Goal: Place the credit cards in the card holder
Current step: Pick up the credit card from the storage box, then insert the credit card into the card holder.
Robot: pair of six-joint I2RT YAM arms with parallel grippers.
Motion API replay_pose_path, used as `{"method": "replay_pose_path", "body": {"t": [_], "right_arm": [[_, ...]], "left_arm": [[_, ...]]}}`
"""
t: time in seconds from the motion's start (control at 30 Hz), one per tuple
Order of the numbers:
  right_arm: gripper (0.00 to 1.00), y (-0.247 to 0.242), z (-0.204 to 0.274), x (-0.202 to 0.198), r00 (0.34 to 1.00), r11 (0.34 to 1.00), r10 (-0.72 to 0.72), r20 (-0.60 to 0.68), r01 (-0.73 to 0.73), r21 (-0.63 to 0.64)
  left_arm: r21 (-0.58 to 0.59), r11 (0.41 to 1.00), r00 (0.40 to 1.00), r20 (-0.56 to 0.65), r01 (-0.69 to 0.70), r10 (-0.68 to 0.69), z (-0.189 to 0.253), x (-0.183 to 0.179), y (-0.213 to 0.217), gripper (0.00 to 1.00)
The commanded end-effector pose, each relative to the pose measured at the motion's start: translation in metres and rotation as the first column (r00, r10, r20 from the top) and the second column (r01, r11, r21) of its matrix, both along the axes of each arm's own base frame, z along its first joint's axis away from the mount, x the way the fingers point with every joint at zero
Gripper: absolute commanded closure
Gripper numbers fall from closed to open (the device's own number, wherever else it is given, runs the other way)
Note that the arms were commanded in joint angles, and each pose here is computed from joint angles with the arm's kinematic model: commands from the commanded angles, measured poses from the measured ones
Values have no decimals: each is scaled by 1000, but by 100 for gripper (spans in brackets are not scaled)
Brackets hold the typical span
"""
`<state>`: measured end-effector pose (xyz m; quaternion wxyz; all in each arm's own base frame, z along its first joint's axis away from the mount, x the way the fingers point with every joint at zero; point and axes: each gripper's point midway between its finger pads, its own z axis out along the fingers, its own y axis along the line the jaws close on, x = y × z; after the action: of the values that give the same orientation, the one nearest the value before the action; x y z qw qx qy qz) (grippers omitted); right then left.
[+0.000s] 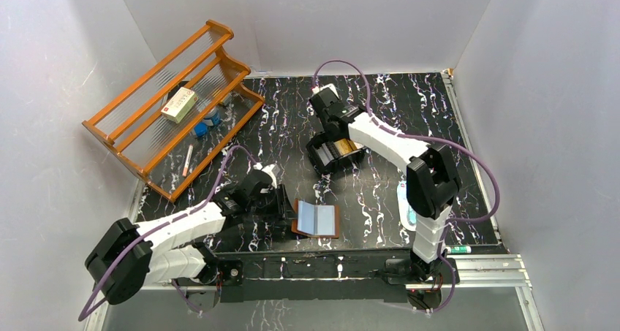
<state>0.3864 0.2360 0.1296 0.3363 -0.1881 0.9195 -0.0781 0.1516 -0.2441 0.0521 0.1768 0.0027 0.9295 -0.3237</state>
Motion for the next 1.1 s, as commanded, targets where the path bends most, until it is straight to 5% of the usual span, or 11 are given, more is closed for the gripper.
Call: {"method": "replay_pose_path", "body": {"t": [0.0,0.27,0.53,0.83,1.07], "right_arm": [[100,19,51,-8,999,983,9,34,-15,184],[100,23,81,-47,1000,922,-2,4,1,387],[100,45,80,-120,987,726,136,-83,-42,687],[100,55,44,-180,969,505,196,-150,32,862],[100,58,-10,-219,939,448,213,-269,150,881]], "left_arm": [[-2,999,998,46,-39,39,22,8,5,66],[-4,999,997,51,-54,54,24,6,9,84],[8,998,998,18,-56,56,10,1,11,100],[48,995,996,-7,-85,85,-8,-3,20,100],[79,992,995,-21,-98,100,-20,-5,27,100]]}}
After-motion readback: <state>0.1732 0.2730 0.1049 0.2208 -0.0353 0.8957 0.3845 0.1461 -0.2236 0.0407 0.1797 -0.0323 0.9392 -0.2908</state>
